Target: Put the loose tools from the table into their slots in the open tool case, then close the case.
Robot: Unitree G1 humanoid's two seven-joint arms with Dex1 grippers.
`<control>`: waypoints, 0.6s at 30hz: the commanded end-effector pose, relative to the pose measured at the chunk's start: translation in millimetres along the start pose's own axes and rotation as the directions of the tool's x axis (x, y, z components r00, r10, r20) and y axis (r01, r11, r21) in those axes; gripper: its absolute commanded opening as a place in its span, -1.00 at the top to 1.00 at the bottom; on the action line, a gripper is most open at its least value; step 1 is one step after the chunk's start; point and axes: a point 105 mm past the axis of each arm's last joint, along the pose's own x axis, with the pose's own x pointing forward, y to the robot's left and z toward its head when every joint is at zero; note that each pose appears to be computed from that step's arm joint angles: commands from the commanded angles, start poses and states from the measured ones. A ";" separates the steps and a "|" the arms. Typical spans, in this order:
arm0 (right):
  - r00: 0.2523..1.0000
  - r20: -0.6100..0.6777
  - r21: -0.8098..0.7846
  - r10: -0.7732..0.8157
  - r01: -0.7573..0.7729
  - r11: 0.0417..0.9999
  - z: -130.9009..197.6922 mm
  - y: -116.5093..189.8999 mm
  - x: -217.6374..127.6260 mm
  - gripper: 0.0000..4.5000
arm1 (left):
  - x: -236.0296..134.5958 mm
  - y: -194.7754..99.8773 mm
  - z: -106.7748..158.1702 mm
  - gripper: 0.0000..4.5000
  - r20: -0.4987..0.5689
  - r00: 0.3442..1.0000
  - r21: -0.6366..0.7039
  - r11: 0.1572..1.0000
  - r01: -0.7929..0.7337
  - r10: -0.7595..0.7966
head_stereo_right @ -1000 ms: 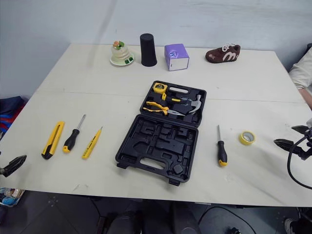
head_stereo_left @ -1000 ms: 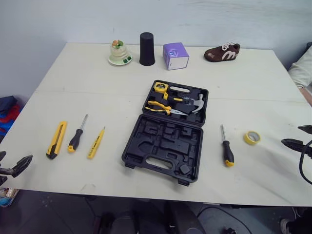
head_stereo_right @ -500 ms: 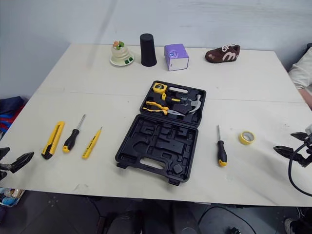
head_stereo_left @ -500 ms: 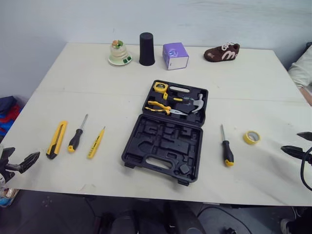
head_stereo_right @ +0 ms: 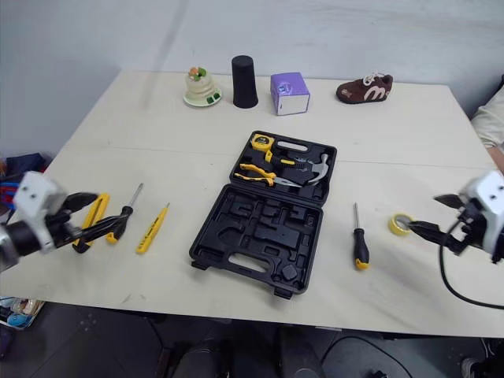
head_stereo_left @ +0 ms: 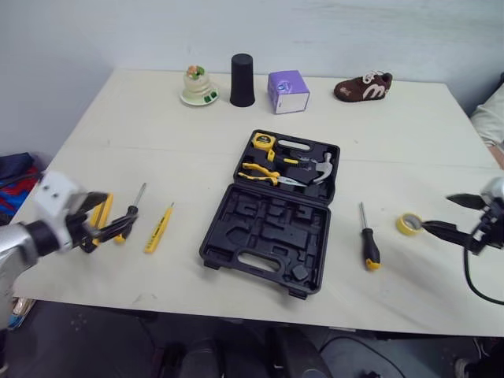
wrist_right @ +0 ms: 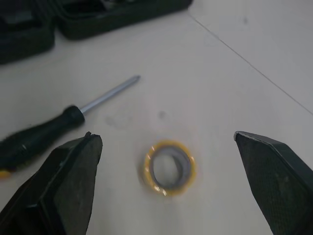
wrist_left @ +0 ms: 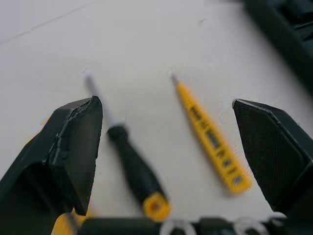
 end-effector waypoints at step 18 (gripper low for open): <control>0.991 -0.094 -0.106 0.096 -0.106 0.989 16.1 48.3 103.8 0.98 | 175.0 -39.8 38.7 1.00 -0.049 0.965 0.100 0.960 0.263 -0.259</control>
